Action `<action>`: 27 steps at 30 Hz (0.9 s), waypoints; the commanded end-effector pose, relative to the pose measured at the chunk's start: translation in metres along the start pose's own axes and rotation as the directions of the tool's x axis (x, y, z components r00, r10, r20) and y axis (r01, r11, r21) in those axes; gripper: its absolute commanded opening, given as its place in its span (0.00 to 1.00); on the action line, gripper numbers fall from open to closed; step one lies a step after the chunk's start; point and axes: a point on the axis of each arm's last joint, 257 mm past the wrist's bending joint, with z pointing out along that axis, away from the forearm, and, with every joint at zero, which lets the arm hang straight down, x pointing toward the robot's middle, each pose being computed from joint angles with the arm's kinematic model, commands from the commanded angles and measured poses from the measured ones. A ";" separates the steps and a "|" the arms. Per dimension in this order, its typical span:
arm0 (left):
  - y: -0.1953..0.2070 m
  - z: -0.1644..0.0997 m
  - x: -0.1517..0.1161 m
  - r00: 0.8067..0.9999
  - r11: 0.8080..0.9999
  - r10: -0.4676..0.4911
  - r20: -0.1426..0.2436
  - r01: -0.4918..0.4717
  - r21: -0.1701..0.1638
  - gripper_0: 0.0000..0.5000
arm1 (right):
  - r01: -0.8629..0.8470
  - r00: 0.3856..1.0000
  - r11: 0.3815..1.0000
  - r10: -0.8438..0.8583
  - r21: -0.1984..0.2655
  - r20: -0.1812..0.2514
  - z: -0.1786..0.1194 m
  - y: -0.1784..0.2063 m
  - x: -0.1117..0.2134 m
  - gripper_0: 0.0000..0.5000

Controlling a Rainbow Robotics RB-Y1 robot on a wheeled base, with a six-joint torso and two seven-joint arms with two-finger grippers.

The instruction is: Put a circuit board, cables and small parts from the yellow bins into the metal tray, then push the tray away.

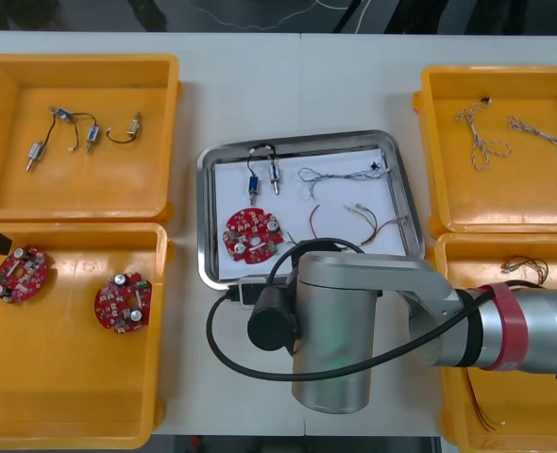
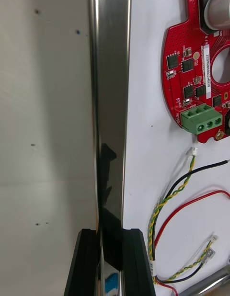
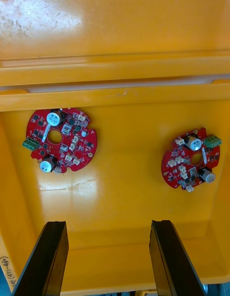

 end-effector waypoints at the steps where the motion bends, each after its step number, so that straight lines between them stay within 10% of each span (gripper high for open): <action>1: 0.001 -0.005 0.000 1.000 1.000 0.005 0.023 -0.005 -0.005 1.00 | 0.017 1.000 0.997 -0.018 0.071 0.016 -0.007 -0.031 -0.014 0.00; 27: 0.001 -0.005 0.000 1.000 1.000 0.005 0.023 -0.005 -0.005 1.00 | -0.064 0.997 0.986 0.070 0.152 -0.037 0.009 -0.101 -0.011 0.00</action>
